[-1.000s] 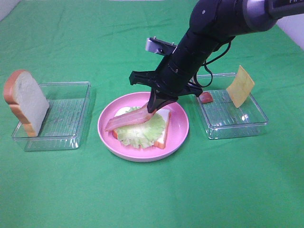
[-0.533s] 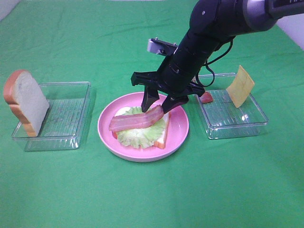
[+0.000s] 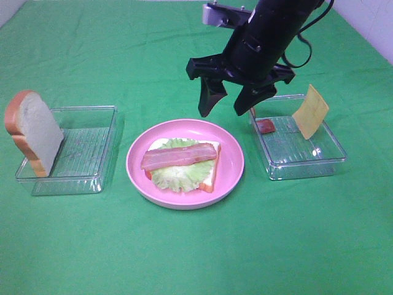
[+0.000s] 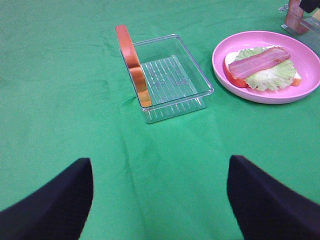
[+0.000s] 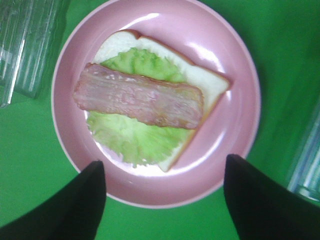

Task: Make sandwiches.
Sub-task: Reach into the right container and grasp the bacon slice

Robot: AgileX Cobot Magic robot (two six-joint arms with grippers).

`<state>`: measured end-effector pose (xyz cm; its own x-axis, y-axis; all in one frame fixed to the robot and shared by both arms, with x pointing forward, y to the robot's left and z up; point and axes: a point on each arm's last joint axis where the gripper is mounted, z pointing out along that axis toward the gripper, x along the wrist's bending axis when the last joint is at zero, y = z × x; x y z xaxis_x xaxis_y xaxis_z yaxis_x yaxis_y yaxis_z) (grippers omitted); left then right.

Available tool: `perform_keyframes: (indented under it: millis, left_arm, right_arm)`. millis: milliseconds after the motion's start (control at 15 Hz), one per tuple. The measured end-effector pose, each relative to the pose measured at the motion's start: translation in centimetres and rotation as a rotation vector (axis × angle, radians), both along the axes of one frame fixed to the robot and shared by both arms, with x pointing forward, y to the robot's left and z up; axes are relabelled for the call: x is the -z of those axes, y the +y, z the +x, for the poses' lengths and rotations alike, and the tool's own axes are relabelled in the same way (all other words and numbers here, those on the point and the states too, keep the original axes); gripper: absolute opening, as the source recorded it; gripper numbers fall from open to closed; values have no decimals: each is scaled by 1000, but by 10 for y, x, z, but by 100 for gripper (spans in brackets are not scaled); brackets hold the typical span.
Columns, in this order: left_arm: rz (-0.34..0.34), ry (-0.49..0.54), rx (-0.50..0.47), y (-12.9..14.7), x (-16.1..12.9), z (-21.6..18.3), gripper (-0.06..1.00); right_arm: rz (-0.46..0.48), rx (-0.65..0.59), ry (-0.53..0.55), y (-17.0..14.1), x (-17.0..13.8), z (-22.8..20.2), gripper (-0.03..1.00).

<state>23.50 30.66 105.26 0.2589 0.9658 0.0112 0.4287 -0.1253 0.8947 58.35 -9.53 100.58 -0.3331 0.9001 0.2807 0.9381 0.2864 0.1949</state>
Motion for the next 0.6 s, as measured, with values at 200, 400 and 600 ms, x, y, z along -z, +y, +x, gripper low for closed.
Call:
perform_keyframes:
  millis: [200,400,600]
  left_arm:
    - [0,0,0,0,0,0,71]
    - [0,0,0,0,0,0,71]
    - [0,0,0,0,0,0,71]
  right_arm:
    - [-119,-27,-56,-17,-27,-7,64]
    - [-123,12,-56,-33,-41,4,64]
    - [-100,99,-93,-59,-54,22,64]
